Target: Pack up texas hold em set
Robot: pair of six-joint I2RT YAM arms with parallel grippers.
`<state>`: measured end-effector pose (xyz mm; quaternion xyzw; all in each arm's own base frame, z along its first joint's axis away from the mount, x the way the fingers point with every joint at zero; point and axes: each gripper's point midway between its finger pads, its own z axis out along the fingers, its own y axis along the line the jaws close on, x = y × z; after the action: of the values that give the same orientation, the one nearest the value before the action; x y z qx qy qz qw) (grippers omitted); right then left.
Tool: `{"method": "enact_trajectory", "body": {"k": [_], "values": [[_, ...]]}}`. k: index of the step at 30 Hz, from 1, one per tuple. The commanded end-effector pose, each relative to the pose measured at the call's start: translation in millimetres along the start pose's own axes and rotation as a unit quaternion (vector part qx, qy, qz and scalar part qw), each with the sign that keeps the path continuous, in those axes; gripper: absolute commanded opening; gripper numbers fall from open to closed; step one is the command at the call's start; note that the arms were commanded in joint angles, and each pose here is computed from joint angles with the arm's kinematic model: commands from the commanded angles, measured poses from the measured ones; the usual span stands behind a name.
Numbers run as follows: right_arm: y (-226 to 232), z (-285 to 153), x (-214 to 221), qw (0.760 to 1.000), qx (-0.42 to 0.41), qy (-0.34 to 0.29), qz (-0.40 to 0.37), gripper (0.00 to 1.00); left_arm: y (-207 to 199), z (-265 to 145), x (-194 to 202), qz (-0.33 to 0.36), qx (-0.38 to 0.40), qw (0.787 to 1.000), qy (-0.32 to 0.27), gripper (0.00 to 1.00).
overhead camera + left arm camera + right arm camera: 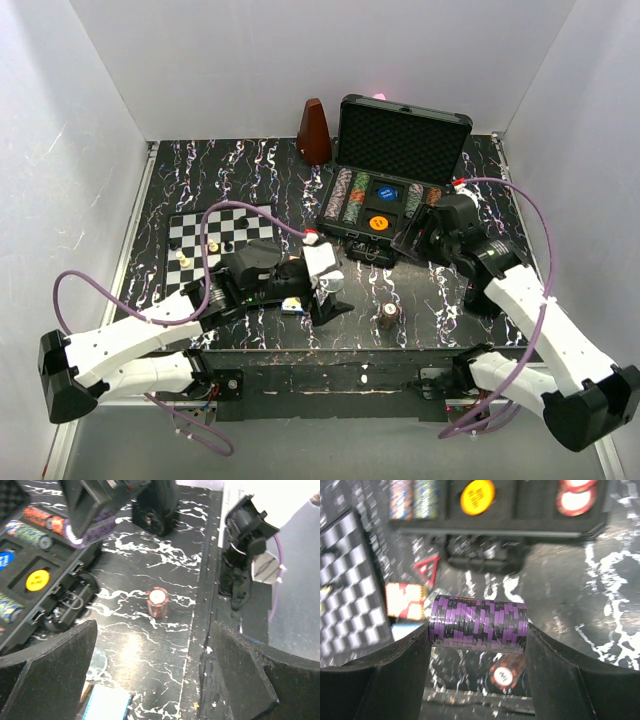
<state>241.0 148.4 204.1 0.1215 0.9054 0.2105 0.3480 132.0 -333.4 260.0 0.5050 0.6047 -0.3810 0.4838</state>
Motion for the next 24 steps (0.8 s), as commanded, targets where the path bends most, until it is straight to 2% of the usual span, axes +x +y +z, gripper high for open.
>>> {"method": "enact_trajectory", "body": {"k": [1,6,11,12,15,18,24], "values": [[-19.6,13.9,-60.9,0.983,0.094,-0.14,0.072,0.01,34.1,-17.6,-23.9,-0.016,-0.063,0.997,-0.03,0.98],[-34.2,34.5,-76.4,0.943,0.157,-0.191,0.222,0.01,69.8,-30.0,-23.4,-0.043,-0.134,0.99,-0.028,0.98],[-38.0,50.2,-78.3,0.897,0.224,-0.185,0.333,0.01,85.4,-40.5,-21.9,-0.05,-0.172,0.984,-0.025,0.98],[-42.4,51.2,-74.9,0.88,0.248,-0.182,0.362,0.01,86.7,-42.0,-21.8,-0.05,-0.176,0.983,-0.024,0.98],[-41.3,60.1,-76.0,0.86,0.273,-0.179,0.392,0.01,88.3,-46.5,-25.7,-0.048,-0.183,0.981,-0.032,0.98],[-37.1,73.8,-75.8,0.845,0.262,-0.18,0.431,0.01,89.2,-50.0,-27.2,-0.048,-0.188,0.981,-0.033,0.98],[-50.2,80.8,-65.2,0.778,0.303,-0.197,0.515,0.01,90.7,-58.0,-34.2,-0.041,-0.198,0.978,-0.044,0.98]]}}
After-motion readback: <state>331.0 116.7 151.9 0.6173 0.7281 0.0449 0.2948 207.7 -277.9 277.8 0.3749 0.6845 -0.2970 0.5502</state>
